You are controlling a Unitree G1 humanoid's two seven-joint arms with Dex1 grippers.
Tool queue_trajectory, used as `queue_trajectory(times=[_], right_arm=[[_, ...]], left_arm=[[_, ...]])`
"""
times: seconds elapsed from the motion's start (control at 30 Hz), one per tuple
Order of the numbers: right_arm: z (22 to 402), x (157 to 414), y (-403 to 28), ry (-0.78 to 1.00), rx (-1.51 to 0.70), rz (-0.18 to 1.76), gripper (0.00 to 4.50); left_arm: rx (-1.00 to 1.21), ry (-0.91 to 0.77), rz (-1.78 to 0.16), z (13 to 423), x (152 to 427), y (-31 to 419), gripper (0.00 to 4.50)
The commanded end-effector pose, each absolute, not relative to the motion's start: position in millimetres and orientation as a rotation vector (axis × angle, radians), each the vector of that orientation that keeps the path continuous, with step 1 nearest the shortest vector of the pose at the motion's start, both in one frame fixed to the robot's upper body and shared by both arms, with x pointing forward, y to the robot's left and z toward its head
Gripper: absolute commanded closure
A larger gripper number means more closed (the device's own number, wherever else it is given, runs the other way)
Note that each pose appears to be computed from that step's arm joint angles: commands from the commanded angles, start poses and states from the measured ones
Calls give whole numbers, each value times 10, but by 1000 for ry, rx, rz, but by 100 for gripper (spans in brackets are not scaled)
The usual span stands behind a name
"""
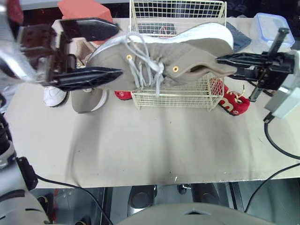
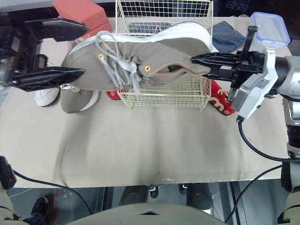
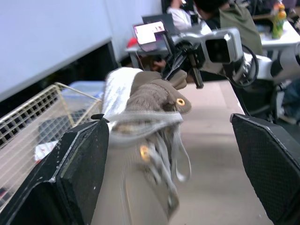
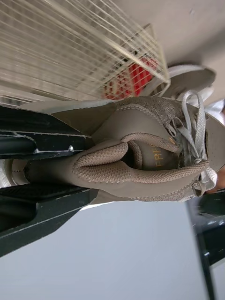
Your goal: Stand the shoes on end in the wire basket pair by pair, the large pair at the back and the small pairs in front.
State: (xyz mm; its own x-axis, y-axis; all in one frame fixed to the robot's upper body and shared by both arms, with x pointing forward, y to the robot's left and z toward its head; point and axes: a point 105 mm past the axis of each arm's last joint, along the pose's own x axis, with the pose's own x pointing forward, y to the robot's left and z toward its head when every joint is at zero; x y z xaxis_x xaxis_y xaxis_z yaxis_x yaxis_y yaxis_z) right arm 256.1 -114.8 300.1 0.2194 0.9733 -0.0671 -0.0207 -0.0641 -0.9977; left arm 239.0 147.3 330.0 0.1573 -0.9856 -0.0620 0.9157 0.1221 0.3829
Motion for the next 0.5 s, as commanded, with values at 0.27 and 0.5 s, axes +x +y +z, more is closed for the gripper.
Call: queue_trajectory(times=[0.27, 0.5], right_arm=[[3020, 2489, -954, -1010, -1380, 1216, 448], [3045, 2513, -878, -977, -1390, 1226, 448]], left_arm=[[656, -103, -1451, 3110, 2628, 1386, 0], [788, 24, -1533, 2975, 2676, 1410, 0]])
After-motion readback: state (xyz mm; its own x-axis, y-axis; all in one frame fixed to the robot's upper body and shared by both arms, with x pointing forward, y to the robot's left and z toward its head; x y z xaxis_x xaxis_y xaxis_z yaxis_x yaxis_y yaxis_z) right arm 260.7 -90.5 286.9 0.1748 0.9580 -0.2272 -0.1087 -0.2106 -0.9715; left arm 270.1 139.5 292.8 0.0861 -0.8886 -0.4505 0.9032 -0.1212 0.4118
